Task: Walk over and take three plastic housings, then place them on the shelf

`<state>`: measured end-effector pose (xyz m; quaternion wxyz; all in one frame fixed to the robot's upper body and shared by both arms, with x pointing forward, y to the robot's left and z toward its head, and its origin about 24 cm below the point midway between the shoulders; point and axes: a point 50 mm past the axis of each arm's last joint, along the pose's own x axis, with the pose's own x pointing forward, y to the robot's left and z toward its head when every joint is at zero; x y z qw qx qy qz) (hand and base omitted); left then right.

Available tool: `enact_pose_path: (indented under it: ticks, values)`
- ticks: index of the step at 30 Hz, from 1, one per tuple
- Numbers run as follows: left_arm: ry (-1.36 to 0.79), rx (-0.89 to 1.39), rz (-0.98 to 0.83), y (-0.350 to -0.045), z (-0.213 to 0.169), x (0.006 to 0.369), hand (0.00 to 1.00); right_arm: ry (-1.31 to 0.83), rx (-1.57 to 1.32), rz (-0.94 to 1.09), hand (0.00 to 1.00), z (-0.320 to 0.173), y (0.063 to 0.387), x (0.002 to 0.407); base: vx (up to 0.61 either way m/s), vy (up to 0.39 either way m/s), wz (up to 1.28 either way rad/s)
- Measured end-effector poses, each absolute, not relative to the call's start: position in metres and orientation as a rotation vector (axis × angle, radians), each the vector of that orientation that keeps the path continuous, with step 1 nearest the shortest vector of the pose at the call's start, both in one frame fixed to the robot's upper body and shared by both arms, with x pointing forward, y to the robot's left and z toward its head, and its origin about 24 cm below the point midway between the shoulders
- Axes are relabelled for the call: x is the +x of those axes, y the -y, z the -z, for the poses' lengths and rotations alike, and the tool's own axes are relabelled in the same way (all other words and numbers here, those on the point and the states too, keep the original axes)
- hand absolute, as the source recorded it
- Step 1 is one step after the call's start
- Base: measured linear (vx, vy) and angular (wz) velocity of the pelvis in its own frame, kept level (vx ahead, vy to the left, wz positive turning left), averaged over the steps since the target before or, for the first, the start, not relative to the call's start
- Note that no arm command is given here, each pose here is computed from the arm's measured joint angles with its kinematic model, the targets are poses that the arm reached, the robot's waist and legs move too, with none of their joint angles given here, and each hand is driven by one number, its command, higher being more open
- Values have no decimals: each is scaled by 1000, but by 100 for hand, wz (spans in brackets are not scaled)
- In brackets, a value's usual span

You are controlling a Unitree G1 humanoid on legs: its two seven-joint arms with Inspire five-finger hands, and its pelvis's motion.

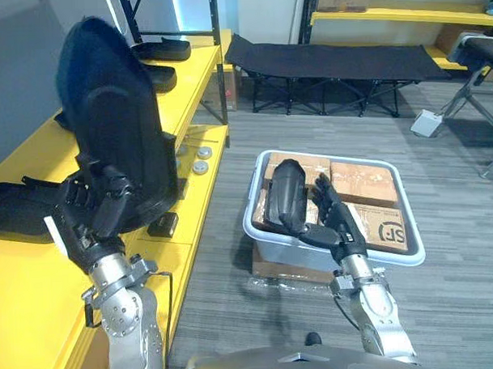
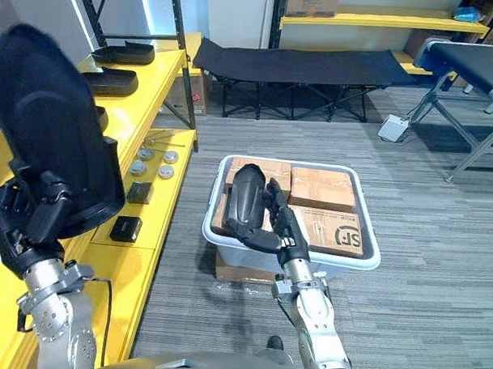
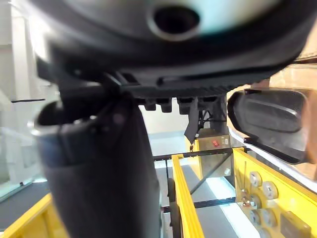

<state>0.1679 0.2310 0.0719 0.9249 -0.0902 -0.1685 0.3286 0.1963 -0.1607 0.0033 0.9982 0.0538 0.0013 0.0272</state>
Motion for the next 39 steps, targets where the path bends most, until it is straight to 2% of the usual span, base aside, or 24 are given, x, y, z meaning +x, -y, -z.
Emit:
enact_pose_path:
  ticks: [4, 10, 16, 23, 27, 30, 39]
  values:
    - [342, -202, -697, -230, -71, 165, 0, 11, 124, -72, 100, -5, 155, 197, 8, 1, 39]
    - [402, -241, -780, -247, -84, 141, 0, 111, 54, -229, 100, -23, 118, 215, 17, -1, 50]
    - [374, -346, -861, -260, -74, 122, 0, 183, 52, -203, 100, -38, 115, 229, 17, 7, 71]
    - [502, -483, -645, -252, -88, 119, 0, 162, 36, -44, 100, -33, 132, 225, -1, -11, 83]
    - [597, -604, -388, -230, -99, 142, 0, 100, 9, 97, 100, -21, 164, 199, -18, -70, 124]
    - [638, -610, -253, -218, -111, 158, 0, 86, -11, 156, 100, -19, 183, 192, 19, -25, 47]
    - [625, -636, -217, -209, -109, 161, 0, 251, -30, 121, 100, -41, 184, 185, -143, -35, 9]
